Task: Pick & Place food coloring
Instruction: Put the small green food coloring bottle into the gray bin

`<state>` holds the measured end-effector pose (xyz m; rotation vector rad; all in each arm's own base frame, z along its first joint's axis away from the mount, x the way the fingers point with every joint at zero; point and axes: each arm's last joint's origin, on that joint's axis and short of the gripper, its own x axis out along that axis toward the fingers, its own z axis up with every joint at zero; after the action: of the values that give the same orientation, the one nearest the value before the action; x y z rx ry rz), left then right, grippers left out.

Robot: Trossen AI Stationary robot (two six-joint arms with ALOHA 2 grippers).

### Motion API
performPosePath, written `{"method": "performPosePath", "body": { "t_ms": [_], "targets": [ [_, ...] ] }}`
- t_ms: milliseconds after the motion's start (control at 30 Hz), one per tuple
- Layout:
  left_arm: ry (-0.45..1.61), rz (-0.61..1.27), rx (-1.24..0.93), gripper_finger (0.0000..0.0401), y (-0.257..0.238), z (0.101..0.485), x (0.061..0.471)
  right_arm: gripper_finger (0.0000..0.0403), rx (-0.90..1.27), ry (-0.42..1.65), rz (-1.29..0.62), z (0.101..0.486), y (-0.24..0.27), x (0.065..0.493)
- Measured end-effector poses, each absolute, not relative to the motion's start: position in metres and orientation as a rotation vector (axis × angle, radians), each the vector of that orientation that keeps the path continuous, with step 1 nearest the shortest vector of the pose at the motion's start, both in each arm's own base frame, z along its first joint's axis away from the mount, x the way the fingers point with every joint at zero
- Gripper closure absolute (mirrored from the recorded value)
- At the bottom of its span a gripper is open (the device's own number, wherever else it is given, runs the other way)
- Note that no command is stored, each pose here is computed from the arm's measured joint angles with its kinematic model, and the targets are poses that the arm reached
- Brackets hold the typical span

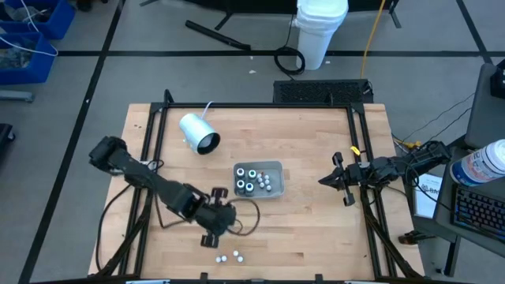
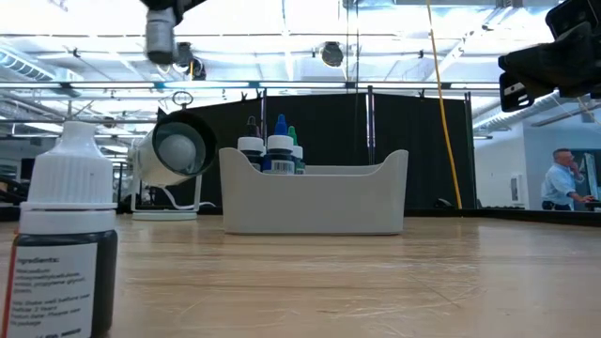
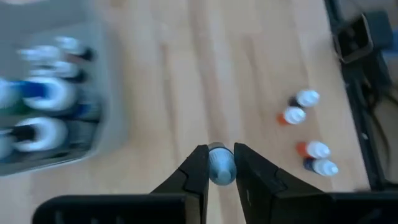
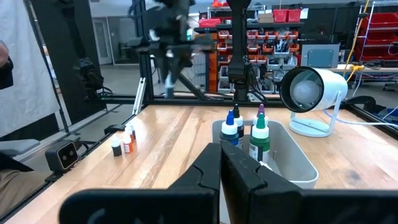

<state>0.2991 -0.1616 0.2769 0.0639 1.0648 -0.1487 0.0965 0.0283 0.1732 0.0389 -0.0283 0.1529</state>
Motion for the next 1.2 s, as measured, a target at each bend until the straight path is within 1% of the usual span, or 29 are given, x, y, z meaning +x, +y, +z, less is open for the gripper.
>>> {"method": "performPosePath", "body": {
  "t_ms": [133,400,500,567,667,867,933,1100,1200],
  "targets": [
    [1.038,-0.086,0.038,0.0333,-0.147,0.29,0.295,0.0403,0.04,-0.028,0.153,0.173,0.028,0.097],
    [1.059,-0.058,-0.042,0.0331,-0.13,0.288,0.305,0.0403,0.039,-0.029,0.152,0.173,0.028,0.097],
    [1.009,-0.086,-0.037,0.0331,-0.126,0.289,0.313,0.0403,0.038,-0.029,0.152,0.173,0.028,0.097],
    [0.974,-0.16,-0.01,0.033,-0.126,0.29,0.318,0.0403,0.038,-0.029,0.152,0.173,0.028,0.097],
    [0.92,-0.206,0.024,0.033,-0.124,0.291,0.335,0.0403,0.034,-0.029,0.152,0.173,0.028,0.097],
    [1.047,-0.123,0.077,0.033,-0.1,0.29,0.38,0.0403,0.029,-0.036,0.151,0.174,0.028,0.097],
    [1.079,-0.136,0.097,0.033,-0.092,0.287,0.398,0.0403,0.027,-0.029,0.153,0.173,0.028,0.097],
    [1.061,-0.207,0.207,0.033,-0.079,0.29,0.435,0.0403,0.027,-0.029,0.155,0.173,0.029,0.097],
    [1.036,-0.211,0.282,0.0329,-0.069,0.289,0.451,0.0403,0.028,-0.038,0.155,0.174,0.029,0.097]
  ]
}}
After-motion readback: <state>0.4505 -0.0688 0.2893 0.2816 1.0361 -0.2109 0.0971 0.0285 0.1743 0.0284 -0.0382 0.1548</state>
